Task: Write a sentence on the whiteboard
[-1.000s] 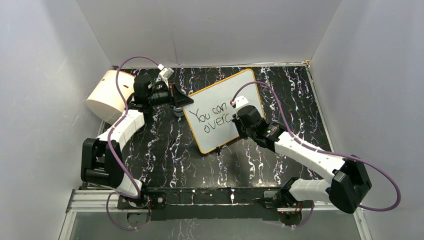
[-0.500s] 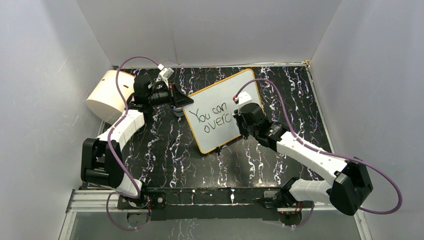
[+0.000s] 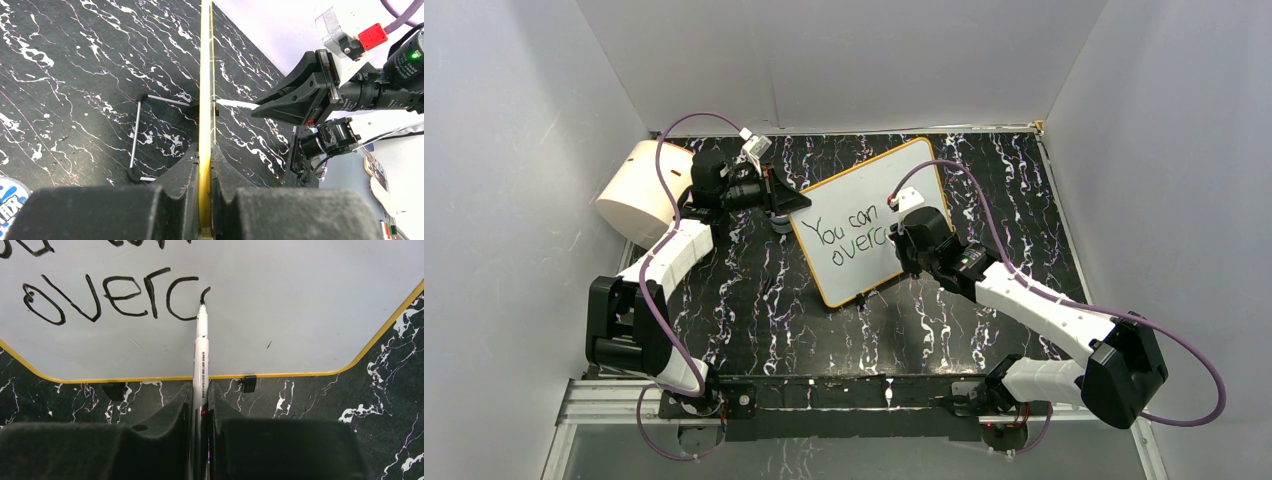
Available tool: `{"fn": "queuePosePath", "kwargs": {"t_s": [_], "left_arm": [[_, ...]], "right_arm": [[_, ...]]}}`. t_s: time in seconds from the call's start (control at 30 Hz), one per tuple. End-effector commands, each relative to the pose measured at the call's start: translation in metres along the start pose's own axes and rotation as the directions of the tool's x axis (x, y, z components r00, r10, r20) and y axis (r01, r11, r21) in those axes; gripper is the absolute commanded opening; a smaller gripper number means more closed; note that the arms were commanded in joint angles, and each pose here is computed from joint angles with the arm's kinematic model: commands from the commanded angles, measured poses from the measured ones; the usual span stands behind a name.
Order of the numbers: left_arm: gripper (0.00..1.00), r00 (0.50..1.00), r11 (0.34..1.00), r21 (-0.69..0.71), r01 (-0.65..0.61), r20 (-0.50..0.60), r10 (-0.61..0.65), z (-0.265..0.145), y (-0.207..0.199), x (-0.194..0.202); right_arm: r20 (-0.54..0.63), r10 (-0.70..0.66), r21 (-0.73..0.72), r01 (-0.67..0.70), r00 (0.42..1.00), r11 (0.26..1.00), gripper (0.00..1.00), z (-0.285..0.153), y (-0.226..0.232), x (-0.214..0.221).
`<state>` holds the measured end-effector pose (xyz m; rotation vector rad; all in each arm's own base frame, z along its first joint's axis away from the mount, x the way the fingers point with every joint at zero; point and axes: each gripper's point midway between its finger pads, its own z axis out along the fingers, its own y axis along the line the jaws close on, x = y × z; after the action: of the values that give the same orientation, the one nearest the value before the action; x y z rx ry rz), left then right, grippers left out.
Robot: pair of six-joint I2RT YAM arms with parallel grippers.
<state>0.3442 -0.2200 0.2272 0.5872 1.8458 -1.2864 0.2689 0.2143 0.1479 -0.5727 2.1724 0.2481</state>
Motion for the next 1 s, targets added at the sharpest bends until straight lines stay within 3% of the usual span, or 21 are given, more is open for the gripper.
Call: {"fn": "queuePosePath", "kwargs": {"t_s": [0.0, 0.5, 0.97], "left_arm": [[0.0, 0.989, 0.995, 0.021, 0.093, -0.115, -0.09, 0.007, -0.002, 0.041], [0.0, 0.989, 0.995, 0.021, 0.093, -0.115, -0.09, 0.006, -0.003, 0.041], [0.0, 0.99, 0.996, 0.025, 0.091, -0.114, -0.087, 0.006, -0.004, 0.04]], "right_arm": [[-0.024, -0.001, -0.008, 0.0, 1.0, 1.0, 0.0, -0.001, 0.0, 0.006], [-0.054, 0.031, 0.055, -0.028, 0.998, 0.998, 0.0, 0.003, -0.014, 0.013], [0.045, 0.057, 0.085, -0.061, 0.997, 0.995, 0.0, 0.002, -0.024, -0.016]]}}
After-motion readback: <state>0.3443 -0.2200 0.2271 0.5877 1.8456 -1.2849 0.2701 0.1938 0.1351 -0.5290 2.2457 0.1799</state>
